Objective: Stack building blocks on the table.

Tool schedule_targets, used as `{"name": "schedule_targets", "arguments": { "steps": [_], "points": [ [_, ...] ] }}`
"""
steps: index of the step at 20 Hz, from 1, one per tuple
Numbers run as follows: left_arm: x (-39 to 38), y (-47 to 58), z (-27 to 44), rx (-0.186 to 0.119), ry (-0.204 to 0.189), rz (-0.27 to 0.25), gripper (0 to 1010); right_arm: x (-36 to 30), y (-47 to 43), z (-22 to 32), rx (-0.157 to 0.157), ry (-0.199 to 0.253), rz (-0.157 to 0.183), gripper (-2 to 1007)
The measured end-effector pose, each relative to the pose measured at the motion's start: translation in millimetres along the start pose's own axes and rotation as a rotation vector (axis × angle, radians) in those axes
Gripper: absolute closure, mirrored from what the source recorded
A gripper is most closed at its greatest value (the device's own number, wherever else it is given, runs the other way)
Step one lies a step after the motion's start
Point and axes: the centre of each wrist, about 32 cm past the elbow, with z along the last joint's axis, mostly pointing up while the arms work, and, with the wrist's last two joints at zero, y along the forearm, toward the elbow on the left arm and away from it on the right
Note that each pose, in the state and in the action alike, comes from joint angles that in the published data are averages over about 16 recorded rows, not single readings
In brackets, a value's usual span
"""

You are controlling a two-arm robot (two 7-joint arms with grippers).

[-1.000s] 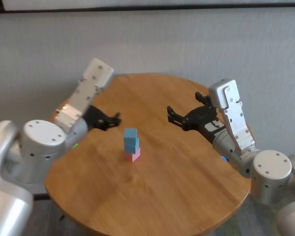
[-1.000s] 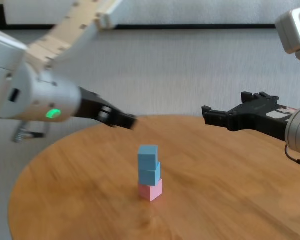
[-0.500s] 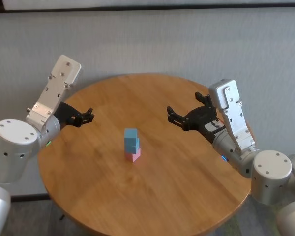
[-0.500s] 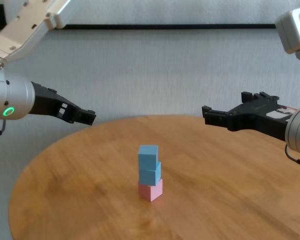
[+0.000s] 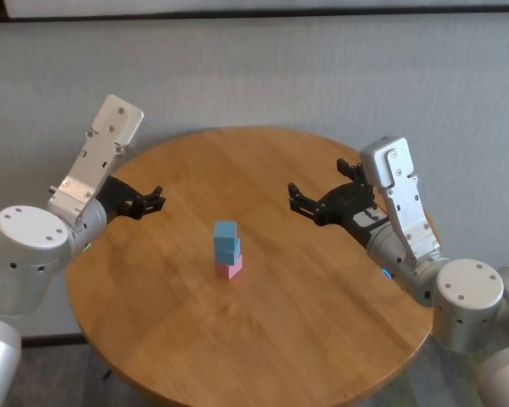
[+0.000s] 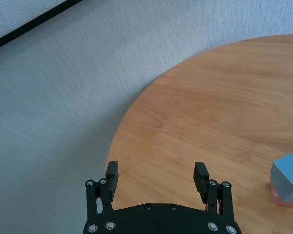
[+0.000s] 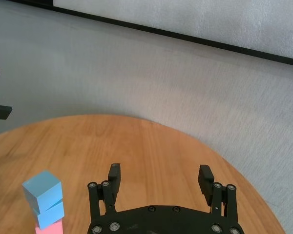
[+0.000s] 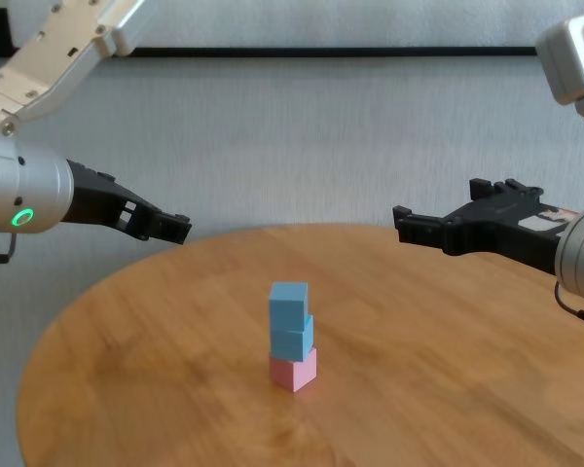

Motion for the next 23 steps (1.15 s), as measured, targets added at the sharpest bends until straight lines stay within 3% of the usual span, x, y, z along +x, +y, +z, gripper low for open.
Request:
{"name": "schedule_targets", "arguments": {
  "steps": [23],
  "points": [
    [-2.4, 0.2, 1.7, 0.000, -0.001, -0.001, 9, 0.0, 0.0, 0.0, 0.000, 0.000, 0.000, 0]
  ]
}}
